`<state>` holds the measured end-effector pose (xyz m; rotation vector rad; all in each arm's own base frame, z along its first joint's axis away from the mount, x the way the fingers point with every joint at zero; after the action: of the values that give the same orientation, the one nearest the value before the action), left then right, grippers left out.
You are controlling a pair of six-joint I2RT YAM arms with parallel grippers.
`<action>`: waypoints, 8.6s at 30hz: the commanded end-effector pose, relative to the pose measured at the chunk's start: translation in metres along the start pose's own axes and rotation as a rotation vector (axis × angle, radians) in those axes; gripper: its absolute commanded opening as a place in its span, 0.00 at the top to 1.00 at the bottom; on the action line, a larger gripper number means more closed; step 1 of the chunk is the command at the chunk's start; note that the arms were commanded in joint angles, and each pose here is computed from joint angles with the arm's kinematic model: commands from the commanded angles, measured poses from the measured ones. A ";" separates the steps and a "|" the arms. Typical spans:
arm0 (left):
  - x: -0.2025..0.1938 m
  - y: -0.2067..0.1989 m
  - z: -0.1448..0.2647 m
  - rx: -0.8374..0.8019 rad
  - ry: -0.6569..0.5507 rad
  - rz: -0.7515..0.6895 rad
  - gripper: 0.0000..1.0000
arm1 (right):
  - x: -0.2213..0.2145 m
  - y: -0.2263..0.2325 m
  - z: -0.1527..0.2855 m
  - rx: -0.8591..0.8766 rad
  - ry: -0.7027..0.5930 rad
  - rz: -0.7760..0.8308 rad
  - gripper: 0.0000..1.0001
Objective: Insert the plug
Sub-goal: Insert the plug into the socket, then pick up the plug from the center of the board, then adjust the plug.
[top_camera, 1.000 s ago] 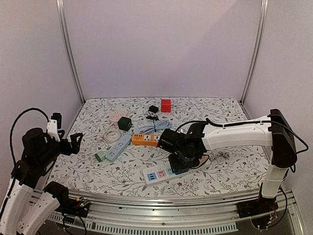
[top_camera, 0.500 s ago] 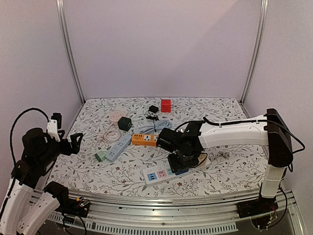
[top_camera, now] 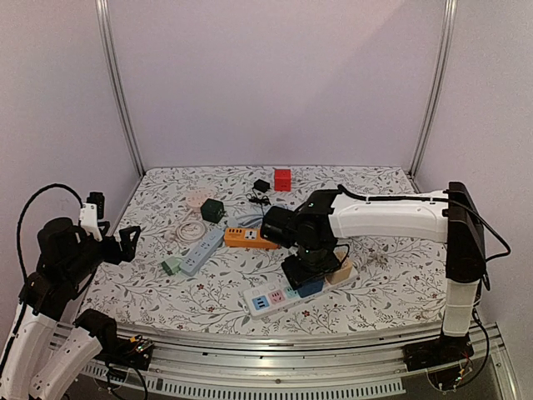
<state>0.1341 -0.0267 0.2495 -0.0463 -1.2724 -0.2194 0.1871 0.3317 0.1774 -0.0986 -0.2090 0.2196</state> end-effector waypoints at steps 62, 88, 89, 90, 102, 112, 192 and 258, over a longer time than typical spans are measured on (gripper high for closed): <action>0.015 -0.101 -0.353 -0.373 0.794 -0.499 0.24 | 0.073 -0.096 0.044 0.191 -0.403 -0.135 0.01; -0.004 -0.094 -0.361 -0.436 0.795 -0.458 0.52 | 0.071 -0.093 0.035 0.184 -0.377 -0.115 0.01; -0.003 -0.095 -0.360 -0.447 0.791 -0.463 0.60 | 0.071 -0.093 0.035 0.184 -0.377 -0.114 0.01; -0.001 -0.095 -0.358 -0.457 0.785 -0.464 0.70 | 0.071 -0.093 0.035 0.184 -0.377 -0.114 0.01; 0.107 -0.093 -0.280 -0.407 0.482 -0.732 1.00 | 0.073 -0.101 0.060 0.206 -0.445 -0.116 0.01; 0.208 -0.093 -0.136 -0.362 0.130 -1.152 1.00 | 0.072 -0.113 0.134 0.404 -0.650 -0.070 0.01; 0.154 -0.191 0.046 -1.100 -0.247 -0.763 0.13 | -0.010 0.008 0.238 1.192 -1.060 1.043 1.00; 0.159 -0.187 0.007 -0.464 -0.462 -0.937 1.00 | 0.051 0.033 0.218 0.987 -0.716 0.068 0.94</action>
<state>0.1403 -0.2263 0.3780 0.1400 -1.5229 -1.4063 0.1773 0.3880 0.4078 1.0541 -0.8242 0.3943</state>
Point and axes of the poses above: each gripper's point midway between its finger pads, its own z axis back along the fingers, its own y axis along the line the jaws close on, x = y × z, the point moved 10 cm from there along z, back along the fingers, and after that the axes turned 9 degrees about -z, right-handed, at the moved point
